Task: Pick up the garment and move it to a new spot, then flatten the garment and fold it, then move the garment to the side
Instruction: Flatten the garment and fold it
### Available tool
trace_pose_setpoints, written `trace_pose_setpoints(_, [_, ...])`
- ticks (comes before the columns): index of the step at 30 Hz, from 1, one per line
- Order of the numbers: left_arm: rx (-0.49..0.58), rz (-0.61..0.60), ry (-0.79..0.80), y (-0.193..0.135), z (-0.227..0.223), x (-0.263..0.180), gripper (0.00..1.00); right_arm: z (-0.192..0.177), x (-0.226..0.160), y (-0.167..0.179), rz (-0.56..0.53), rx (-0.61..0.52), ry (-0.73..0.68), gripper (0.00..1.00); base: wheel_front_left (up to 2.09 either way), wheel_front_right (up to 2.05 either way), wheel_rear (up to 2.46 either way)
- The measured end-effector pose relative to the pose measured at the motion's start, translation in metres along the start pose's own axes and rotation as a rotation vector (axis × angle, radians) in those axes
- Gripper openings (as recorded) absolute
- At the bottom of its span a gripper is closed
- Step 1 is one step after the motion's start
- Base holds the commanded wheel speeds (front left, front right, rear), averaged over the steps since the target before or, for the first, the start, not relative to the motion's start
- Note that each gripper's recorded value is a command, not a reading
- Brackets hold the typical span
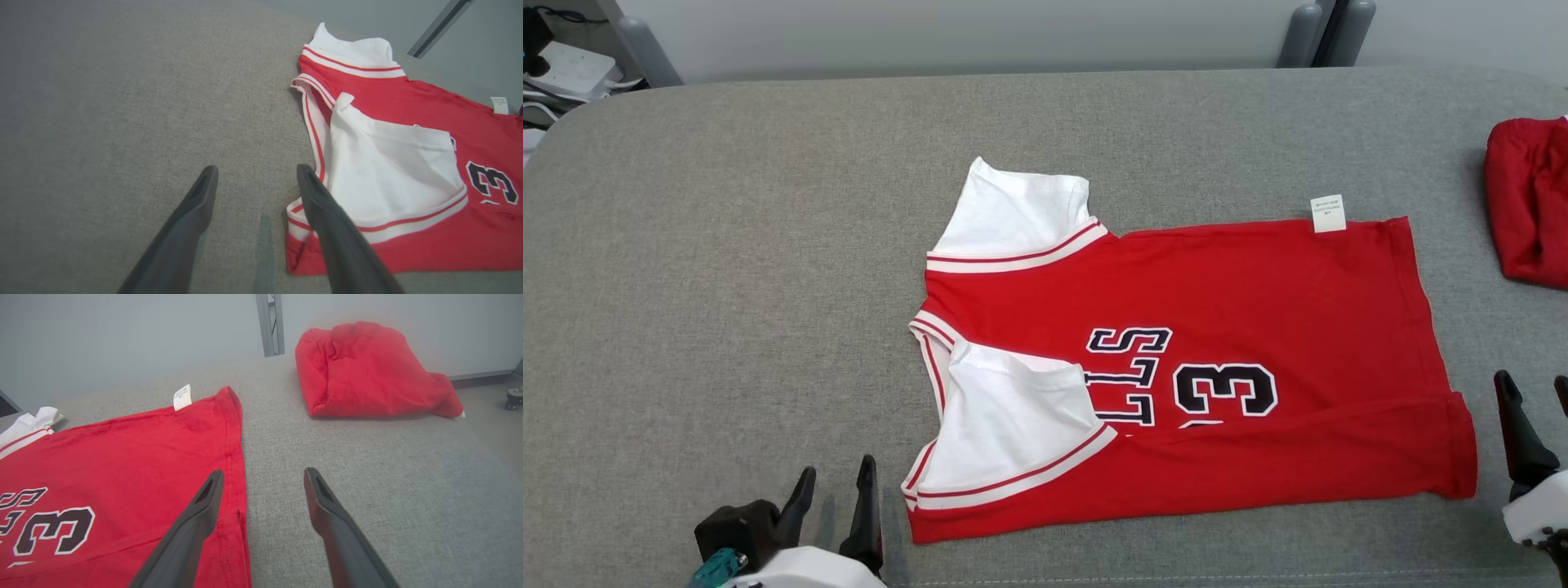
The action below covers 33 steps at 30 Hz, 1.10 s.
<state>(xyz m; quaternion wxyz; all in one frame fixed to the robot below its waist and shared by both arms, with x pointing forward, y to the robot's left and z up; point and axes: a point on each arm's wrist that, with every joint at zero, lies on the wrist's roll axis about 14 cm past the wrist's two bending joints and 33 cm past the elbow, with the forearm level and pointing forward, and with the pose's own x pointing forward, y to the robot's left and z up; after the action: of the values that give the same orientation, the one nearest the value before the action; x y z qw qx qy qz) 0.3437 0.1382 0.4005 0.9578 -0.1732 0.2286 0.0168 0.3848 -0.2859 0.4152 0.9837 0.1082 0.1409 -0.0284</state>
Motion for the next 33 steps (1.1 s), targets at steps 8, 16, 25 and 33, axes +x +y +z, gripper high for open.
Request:
trace_pose_setpoints(8, [0.049, -0.068, -0.308, -0.024, 0.073, 0.012, 1.00, 0.046, 0.003, 0.046, 0.077, -0.017, -0.203, 1.00, 0.00, 0.00, 0.00])
trace_pose_setpoints(16, [0.084, -0.147, -0.362, -0.056, 0.084, 0.029, 1.00, 0.046, 0.001, 0.065, 0.109, -0.032, -0.229, 1.00, 0.00, 0.00, 0.00])
trace_pose_setpoints(25, [0.102, -0.258, -0.347, -0.097, 0.085, 0.073, 1.00, 0.029, 0.013, 0.067, 0.111, -0.038, -0.178, 1.00, 0.00, 0.00, 0.00])
trace_pose_setpoints(33, [0.148, -0.273, -0.249, -0.111, 0.091, 0.134, 1.00, 0.018, 0.031, 0.060, 0.102, -0.059, -0.140, 1.00, 0.00, 0.00, 0.00])
